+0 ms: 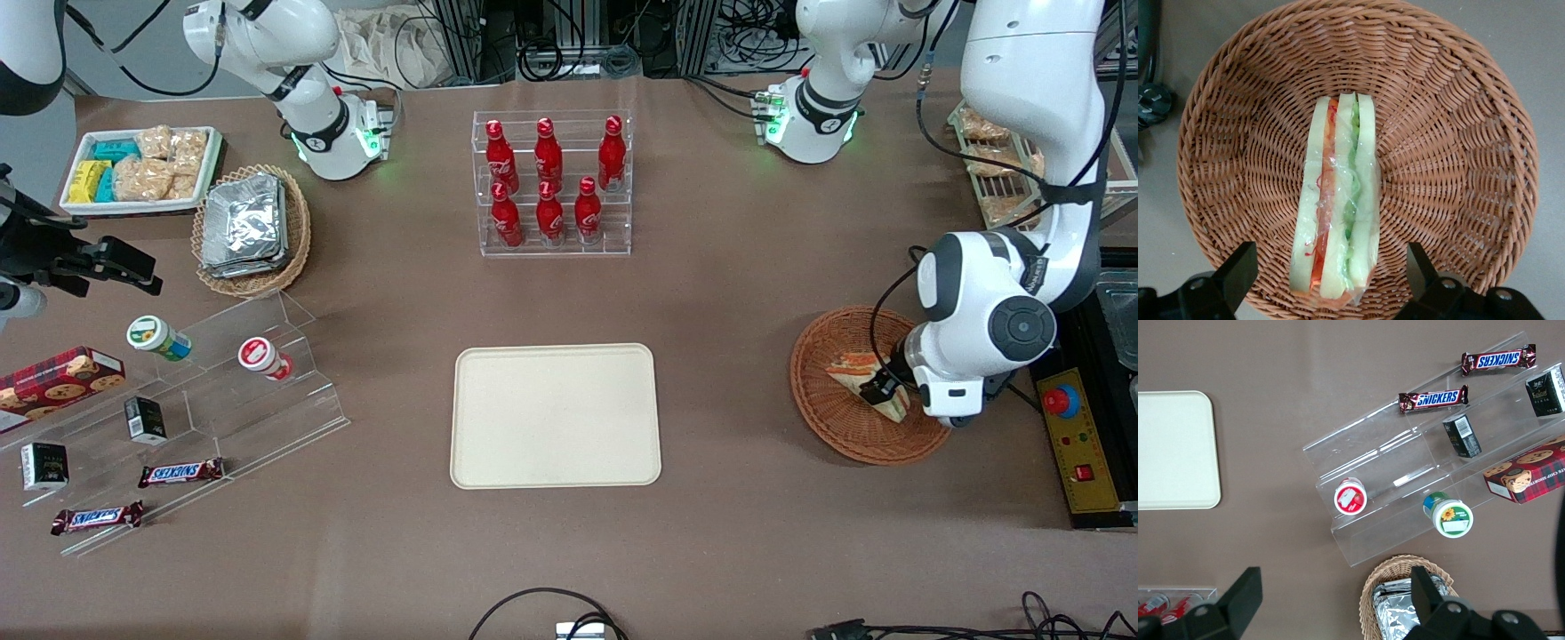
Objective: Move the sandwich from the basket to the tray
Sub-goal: 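Close the left gripper on the wrapped sandwich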
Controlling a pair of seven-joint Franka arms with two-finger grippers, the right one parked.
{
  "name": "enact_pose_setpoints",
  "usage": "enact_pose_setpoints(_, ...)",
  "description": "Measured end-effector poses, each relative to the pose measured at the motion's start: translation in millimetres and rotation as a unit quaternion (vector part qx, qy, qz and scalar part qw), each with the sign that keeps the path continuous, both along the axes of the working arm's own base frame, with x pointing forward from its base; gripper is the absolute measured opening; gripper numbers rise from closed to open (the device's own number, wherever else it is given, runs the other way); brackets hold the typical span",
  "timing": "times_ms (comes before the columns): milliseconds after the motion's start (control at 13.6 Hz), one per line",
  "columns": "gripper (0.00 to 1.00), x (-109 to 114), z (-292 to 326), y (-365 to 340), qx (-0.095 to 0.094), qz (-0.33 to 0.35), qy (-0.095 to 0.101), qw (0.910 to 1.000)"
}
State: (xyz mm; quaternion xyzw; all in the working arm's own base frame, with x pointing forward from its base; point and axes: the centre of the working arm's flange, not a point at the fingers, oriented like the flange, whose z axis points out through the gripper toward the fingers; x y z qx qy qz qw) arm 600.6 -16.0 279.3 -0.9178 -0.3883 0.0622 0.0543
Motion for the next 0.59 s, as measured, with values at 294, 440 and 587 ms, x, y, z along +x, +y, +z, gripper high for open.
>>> enact_pose_setpoints(294,0.99,-1,-20,4,0.002,0.008,0.012,0.9999)
enact_pose_setpoints(440,1.0,0,-28,5,0.003,0.013,0.013,0.9998)
enact_pose_setpoints(587,1.0,1,-30,4,0.002,0.022,0.01,0.9997)
